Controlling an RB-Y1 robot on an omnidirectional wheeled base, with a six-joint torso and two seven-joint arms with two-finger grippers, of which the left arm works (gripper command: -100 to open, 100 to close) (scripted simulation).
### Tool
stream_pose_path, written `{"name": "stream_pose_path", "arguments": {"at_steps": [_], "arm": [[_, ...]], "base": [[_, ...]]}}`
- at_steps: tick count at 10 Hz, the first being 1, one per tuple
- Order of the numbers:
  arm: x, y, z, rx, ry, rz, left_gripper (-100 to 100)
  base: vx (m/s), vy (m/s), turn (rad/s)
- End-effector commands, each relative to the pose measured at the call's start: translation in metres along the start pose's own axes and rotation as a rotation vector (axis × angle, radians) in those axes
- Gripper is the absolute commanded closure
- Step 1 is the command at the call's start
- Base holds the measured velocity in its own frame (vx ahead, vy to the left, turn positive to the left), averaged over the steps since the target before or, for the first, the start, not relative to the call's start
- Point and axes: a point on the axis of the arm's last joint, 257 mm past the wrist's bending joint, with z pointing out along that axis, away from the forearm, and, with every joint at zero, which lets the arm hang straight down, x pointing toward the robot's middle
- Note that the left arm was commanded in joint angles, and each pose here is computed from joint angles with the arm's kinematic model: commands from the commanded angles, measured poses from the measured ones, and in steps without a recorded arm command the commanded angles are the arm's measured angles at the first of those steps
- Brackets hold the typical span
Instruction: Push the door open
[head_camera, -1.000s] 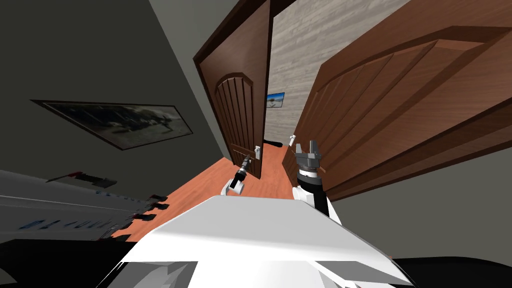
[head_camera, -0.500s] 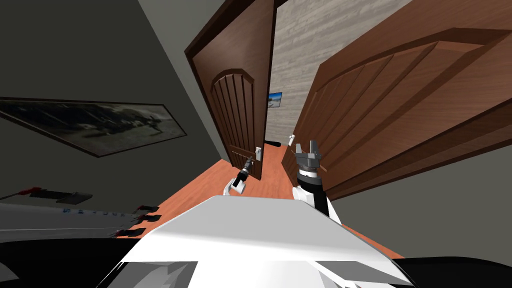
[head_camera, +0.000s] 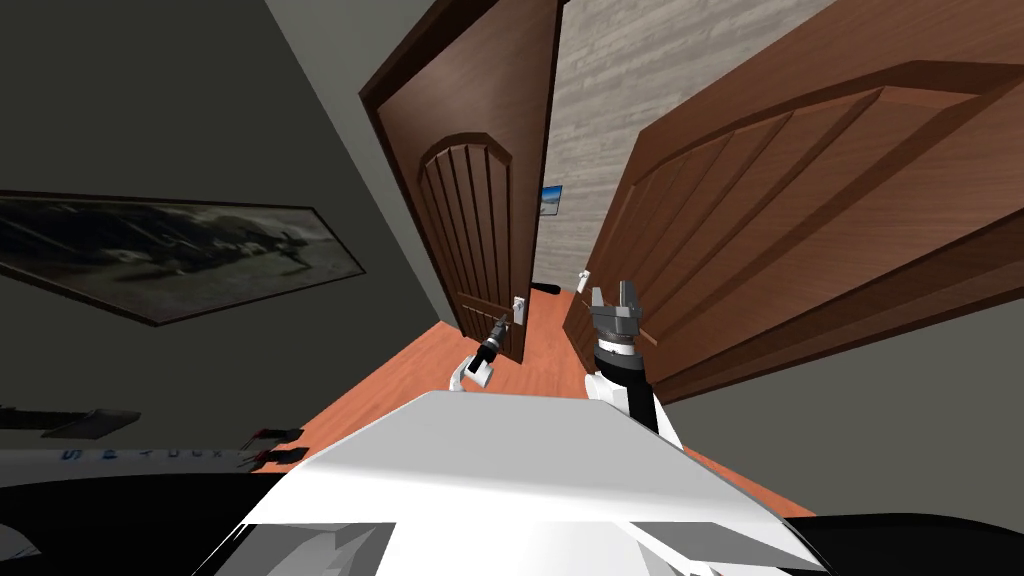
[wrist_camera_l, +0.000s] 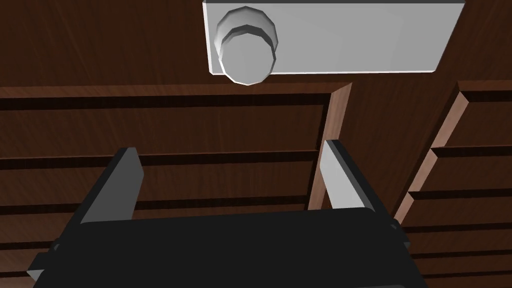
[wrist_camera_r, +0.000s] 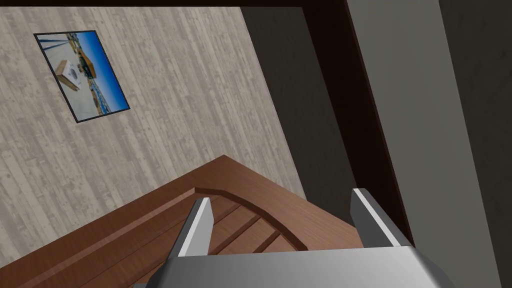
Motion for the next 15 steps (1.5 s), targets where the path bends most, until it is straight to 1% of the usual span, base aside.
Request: {"name": "stream_pose_path", "arguments": {"at_steps": [1,5,8,9,14,15], "arm": [[-0.001,0.001,0.0009,0.0,-0.003,0.0,-100],[-0.006,0.004,0.0046,0.0,-0.016,-0.001,-100],[-0.007,0.005,0.0059,0.0,-0.02,-0.003,-100],[-0.007,0.005,0.0059,0.0,-0.02,-0.003,100],[-0.007,0.005,0.0059,0.0,-0.02,-0.003,100],[-0.016,0.004,0.0074,-0.001,-0.034,0.007,100]], "base": [[0.181,-0.053,-0.033],[0.205,-0.093,-0.029],[0.144,-0.061,-0.019],[-0.01,0.006,0.004],[-0.01,0.005,-0.006],[0.081,-0.058,0.044]]}}
